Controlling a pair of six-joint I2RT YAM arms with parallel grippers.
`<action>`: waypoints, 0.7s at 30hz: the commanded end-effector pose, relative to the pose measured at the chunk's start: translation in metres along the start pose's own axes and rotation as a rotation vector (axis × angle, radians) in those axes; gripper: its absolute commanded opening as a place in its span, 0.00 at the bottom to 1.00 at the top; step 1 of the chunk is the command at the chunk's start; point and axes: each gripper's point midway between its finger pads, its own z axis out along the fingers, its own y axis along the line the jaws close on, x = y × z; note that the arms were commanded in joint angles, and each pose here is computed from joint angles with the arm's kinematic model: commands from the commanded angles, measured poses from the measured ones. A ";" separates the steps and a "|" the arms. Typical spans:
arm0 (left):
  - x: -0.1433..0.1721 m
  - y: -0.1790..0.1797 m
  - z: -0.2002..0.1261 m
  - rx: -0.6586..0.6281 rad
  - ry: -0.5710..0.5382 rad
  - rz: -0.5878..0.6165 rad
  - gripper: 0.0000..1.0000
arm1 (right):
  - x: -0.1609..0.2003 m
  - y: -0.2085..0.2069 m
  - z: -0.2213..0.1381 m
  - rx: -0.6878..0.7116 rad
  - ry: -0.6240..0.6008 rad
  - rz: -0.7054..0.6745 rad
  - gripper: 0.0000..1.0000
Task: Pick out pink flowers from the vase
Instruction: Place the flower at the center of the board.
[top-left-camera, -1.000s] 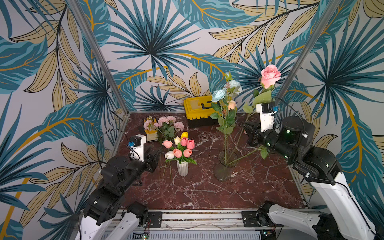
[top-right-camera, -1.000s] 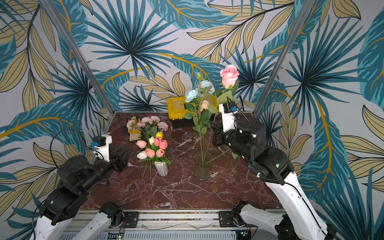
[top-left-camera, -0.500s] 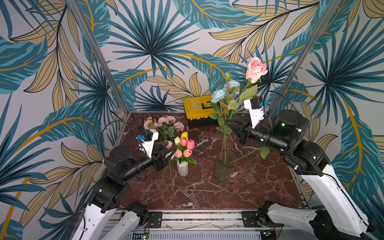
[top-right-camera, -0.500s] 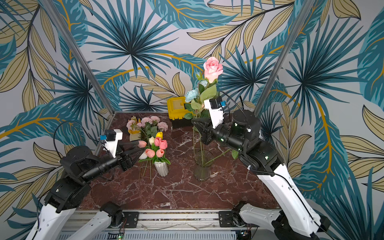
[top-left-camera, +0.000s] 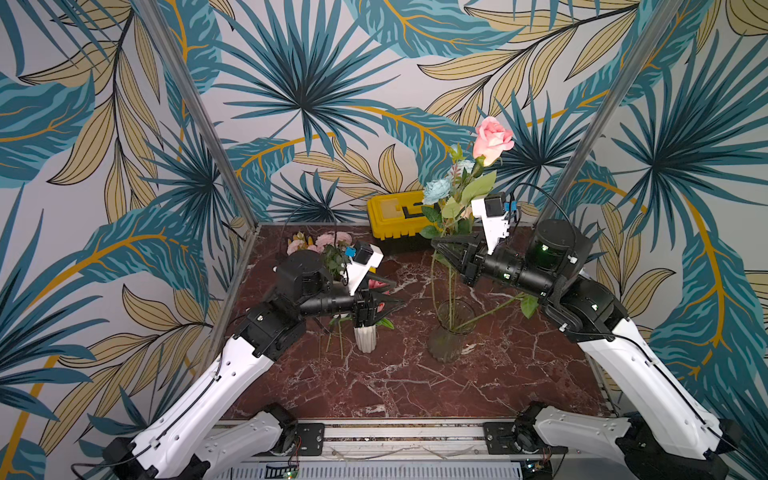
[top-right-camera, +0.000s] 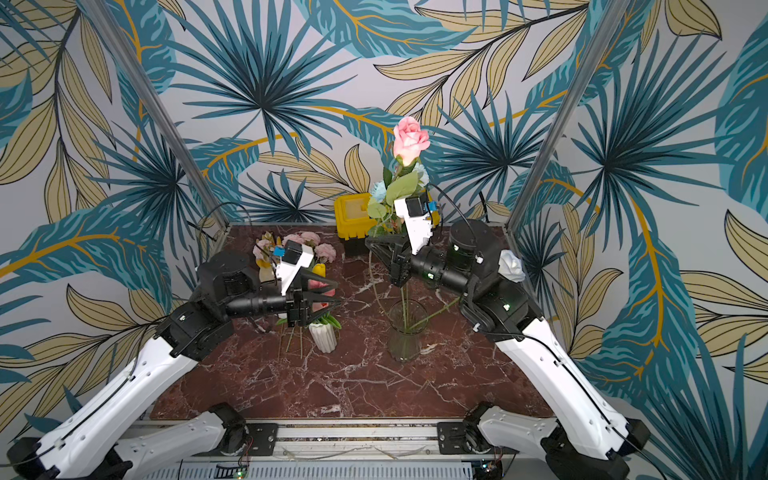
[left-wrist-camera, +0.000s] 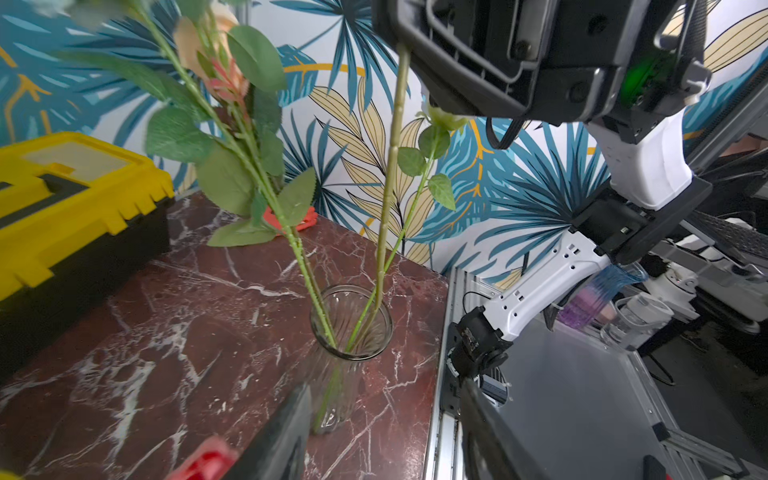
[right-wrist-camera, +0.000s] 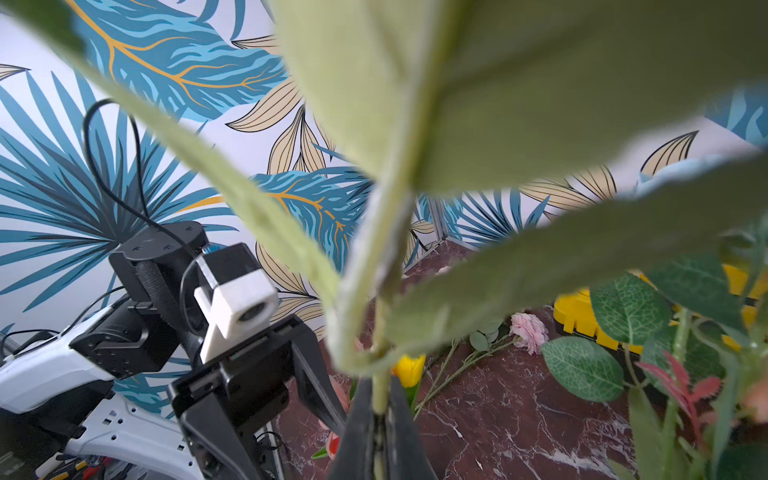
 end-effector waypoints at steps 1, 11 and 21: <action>-0.036 -0.016 0.005 0.023 -0.081 0.112 0.58 | 0.003 0.004 0.003 -0.030 0.002 0.011 0.05; -0.047 -0.007 0.052 0.033 -0.103 0.134 0.51 | 0.011 -0.004 -0.002 0.017 0.026 -0.007 0.05; -0.063 -0.009 0.069 0.063 -0.143 0.161 0.16 | 0.011 -0.008 -0.011 0.059 0.029 -0.027 0.05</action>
